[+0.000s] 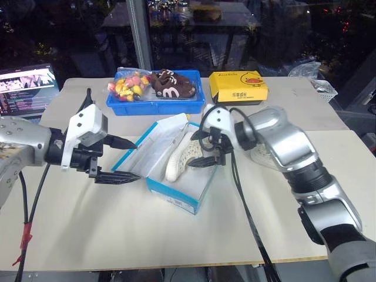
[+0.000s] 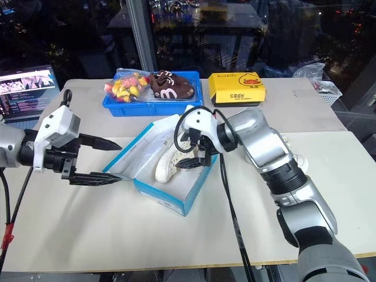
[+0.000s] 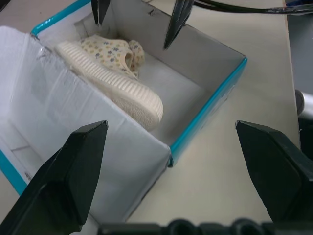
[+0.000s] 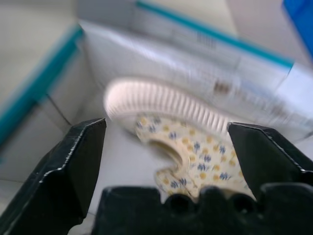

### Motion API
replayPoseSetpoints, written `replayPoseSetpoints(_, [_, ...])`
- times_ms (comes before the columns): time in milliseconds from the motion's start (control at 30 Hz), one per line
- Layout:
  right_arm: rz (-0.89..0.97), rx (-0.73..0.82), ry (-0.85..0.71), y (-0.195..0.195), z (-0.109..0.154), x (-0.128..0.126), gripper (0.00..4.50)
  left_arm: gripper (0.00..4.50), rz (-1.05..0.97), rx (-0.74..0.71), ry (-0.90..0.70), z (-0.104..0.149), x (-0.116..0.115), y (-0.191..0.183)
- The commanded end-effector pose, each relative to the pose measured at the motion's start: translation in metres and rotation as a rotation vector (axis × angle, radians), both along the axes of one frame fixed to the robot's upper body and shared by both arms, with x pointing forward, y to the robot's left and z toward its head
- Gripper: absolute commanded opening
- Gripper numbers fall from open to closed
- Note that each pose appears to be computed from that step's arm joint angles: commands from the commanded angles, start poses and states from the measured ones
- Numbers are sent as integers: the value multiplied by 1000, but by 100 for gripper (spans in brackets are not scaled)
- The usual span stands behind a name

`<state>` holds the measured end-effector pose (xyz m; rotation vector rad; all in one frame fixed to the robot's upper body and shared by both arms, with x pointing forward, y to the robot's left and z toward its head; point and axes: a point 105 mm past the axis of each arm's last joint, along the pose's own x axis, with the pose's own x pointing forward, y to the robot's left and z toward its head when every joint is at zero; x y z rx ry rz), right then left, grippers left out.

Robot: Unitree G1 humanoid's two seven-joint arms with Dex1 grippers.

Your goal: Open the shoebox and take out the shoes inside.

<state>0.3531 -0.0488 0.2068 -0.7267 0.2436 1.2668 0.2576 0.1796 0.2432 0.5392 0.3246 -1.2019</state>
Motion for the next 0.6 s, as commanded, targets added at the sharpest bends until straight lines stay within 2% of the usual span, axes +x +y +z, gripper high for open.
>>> replayPoseSetpoints(33, [-10, -2, -65, 4, 8, 9, 447, 450, 8, 11, -55, 11, -4, 1])
replayPoseSetpoints(233, [-15, -71, -79, 2, -8, 19, 447, 450, 13, 10, -60, 12, -5, 1])
replayPoseSetpoints(367, [21, -141, -73, 8, -28, 19, 447, 450, 20, 9, -64, 12, -6, 1])
replayPoseSetpoints(467, [23, -155, -83, 11, -31, 22, 447, 450, 21, 6, -67, 12, -6, 0])
replayPoseSetpoints(600, [20, -144, -84, 15, -28, 24, 340, 450, 24, 5, -70, 12, -7, 0])
